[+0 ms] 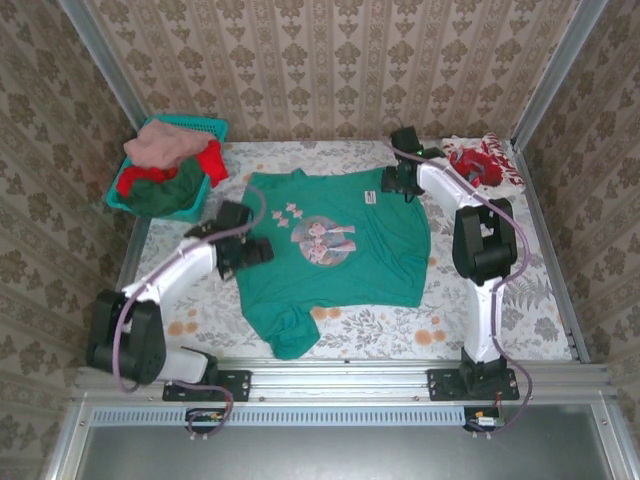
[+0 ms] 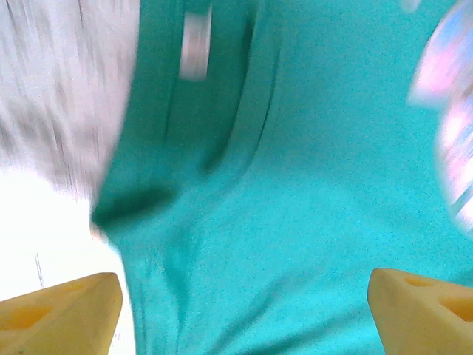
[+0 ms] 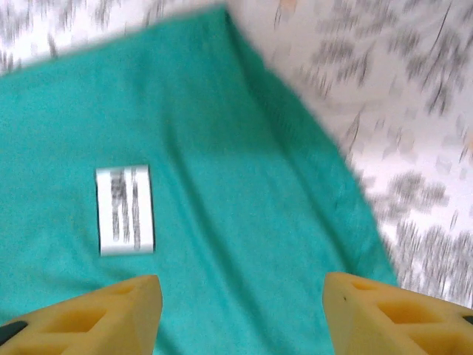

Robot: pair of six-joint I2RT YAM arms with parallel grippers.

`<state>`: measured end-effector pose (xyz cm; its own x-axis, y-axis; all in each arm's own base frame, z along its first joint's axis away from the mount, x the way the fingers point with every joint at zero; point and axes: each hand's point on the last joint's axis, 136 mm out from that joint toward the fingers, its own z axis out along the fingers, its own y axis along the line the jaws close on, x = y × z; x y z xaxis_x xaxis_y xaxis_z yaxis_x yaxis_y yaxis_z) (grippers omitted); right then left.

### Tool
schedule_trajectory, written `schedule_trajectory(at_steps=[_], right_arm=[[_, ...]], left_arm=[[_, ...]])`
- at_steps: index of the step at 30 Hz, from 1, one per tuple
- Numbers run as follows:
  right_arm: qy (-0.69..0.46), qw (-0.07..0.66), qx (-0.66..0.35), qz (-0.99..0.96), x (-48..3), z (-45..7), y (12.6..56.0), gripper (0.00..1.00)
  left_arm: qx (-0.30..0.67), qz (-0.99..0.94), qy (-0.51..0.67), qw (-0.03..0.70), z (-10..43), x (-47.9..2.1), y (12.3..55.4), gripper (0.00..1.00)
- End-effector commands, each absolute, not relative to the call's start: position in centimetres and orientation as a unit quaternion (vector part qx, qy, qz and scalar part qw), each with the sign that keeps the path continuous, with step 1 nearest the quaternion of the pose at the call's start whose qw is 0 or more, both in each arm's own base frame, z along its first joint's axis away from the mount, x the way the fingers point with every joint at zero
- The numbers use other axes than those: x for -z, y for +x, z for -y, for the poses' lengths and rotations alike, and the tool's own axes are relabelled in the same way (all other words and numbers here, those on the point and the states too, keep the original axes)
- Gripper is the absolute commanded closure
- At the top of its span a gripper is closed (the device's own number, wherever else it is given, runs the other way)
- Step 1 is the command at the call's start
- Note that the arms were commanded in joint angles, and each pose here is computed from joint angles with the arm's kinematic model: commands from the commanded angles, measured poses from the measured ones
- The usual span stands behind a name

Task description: Fold and stack the t-shirts

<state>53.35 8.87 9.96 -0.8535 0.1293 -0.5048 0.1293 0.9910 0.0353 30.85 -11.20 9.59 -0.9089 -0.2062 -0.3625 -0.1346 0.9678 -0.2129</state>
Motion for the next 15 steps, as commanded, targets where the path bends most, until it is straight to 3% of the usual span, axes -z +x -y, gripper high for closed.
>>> schedule_trajectory(at_steps=[1, 4, 8, 15], right_arm=[[0.055, 0.255, 0.016, -0.965, -9.7, -7.6, 55.9, 0.4], [0.039, 0.266, -0.012, -0.963, -9.2, -8.5, 58.7, 0.4], [0.014, 0.274, -0.069, -0.959, -8.8, -10.2, 61.5, 0.41], [0.041, 0.285, -0.11, -0.951, -6.6, -10.7, 63.8, 0.41]], left_arm=[[0.077, -0.97, -0.035, 0.226, 11.2, -12.5, 36.3, 0.09], [0.044, -0.97, -0.039, 0.237, 10.2, -13.0, 42.1, 0.06], [0.028, -0.969, -0.049, 0.24, 9.2, -11.7, 48.8, 0.1], [0.062, -0.965, -0.048, 0.249, 10.5, -8.8, 57.3, 0.12]])
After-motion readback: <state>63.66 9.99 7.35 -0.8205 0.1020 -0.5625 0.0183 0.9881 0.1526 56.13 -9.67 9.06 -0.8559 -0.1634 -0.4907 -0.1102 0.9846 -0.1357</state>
